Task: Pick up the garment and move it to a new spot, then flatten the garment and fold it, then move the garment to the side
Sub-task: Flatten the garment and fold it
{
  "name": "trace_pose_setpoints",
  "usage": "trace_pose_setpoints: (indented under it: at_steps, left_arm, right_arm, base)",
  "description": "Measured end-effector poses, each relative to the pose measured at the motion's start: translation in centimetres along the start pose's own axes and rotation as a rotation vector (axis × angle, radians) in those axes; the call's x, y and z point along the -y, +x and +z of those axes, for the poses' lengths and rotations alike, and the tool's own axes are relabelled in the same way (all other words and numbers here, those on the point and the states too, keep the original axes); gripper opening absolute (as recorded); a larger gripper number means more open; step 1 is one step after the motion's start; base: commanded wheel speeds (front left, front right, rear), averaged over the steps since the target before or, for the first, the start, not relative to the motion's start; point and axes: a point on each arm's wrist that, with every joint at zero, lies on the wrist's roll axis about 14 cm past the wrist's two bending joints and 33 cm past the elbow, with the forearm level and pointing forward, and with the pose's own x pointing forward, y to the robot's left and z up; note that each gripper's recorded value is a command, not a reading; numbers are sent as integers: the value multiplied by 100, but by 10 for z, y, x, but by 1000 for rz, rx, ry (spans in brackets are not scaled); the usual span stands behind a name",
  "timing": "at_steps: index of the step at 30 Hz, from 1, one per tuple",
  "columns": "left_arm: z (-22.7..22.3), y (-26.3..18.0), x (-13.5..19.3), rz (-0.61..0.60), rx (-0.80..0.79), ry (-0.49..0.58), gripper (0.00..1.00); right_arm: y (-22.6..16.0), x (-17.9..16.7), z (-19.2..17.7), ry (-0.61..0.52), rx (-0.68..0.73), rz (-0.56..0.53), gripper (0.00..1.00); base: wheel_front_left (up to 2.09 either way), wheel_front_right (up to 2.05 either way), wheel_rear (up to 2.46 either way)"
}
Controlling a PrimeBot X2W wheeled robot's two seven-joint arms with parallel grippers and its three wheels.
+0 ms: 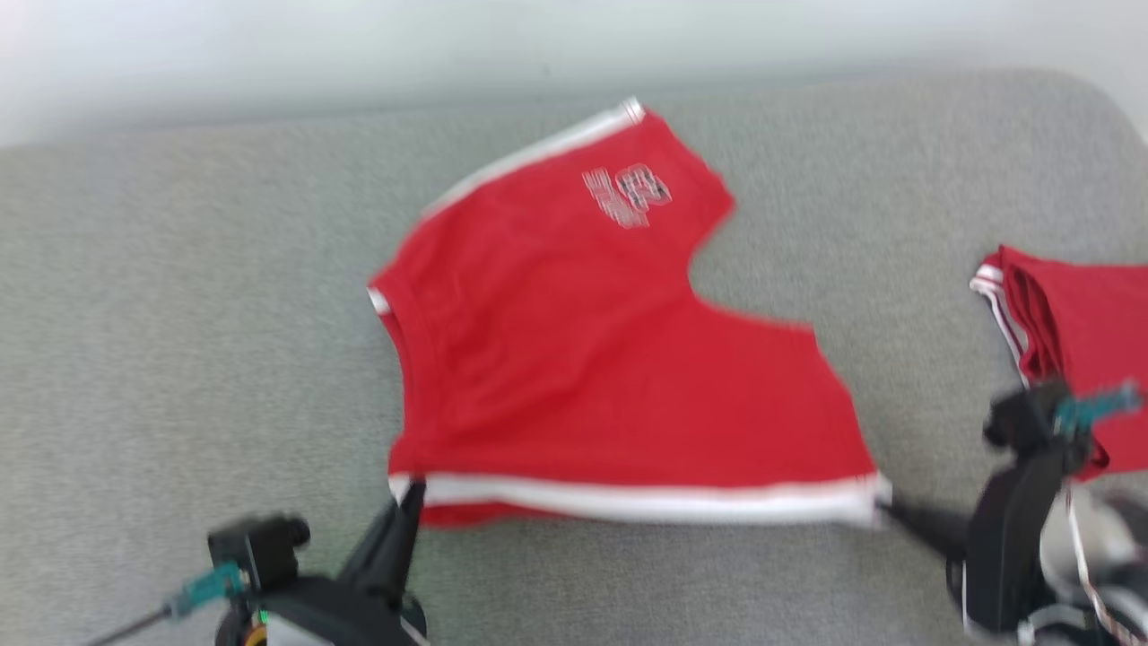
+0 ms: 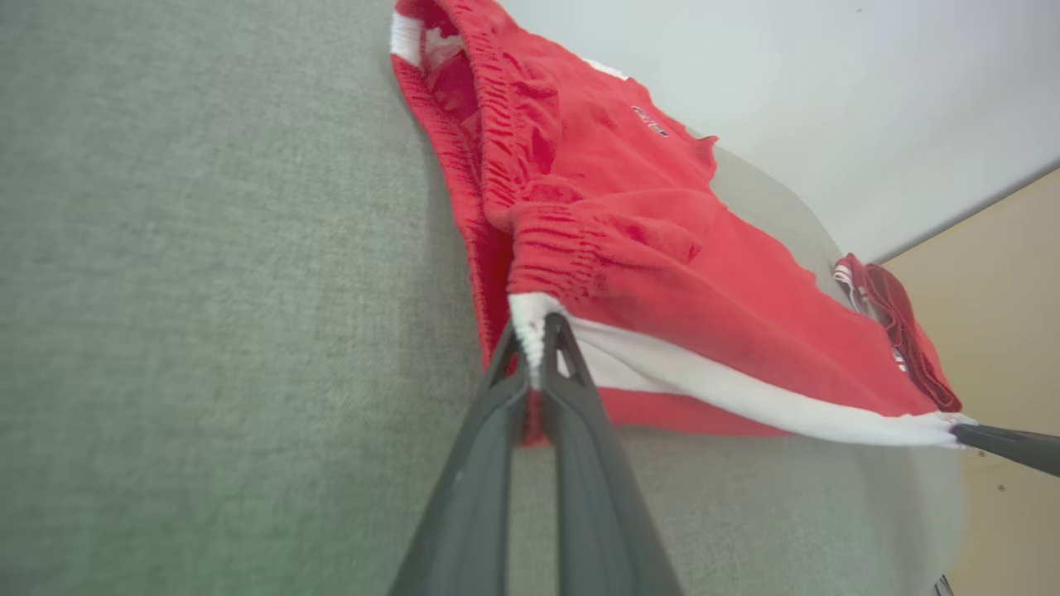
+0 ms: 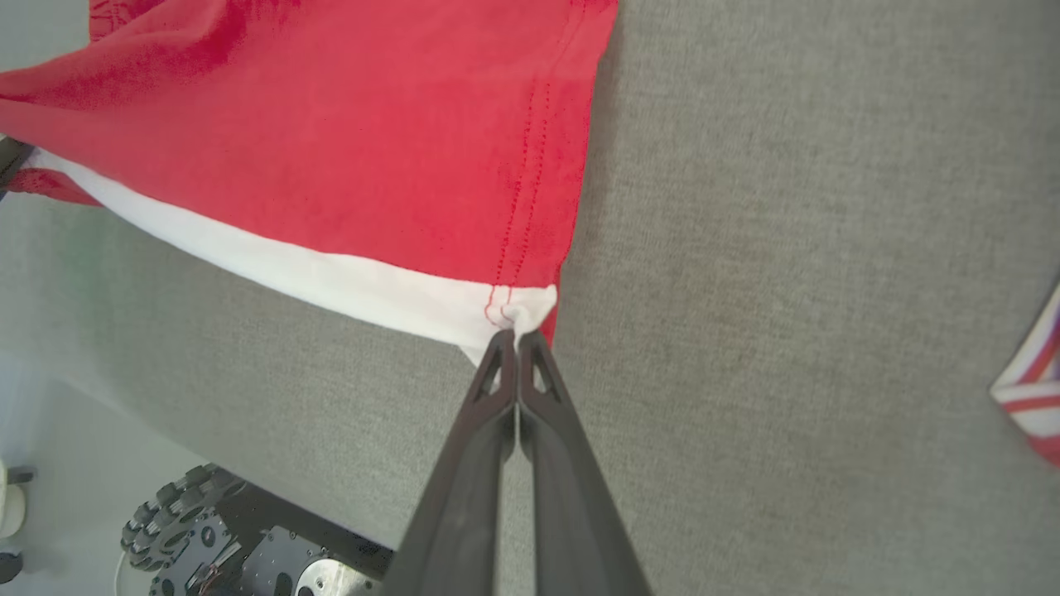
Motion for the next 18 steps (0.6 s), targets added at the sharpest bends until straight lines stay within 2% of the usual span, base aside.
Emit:
trace_pose_setpoints:
  at_steps: [7,12,15,18]
  left_arm:
    - [-33,-49,-4,66,-122,-28,0]
    - [-66,-87,-11,125,-266,-65,0]
    - [-68,-95,-8,117,-279,-84,0]
    - [-54,-90,0,86,-221,-120,0]
  right_arm:
    - [-26,-25,-71,98,-201,39,0]
    - [-47,-35,-114,143,-358,10,0]
    - [-51,-42,-105,132,-326,13,0]
    - [-48,-48,-59,70,-147,24,0]
  base:
    - [0,0,0]
    - [0,0,0]
    - [0,0,0]
    - [0,0,0]
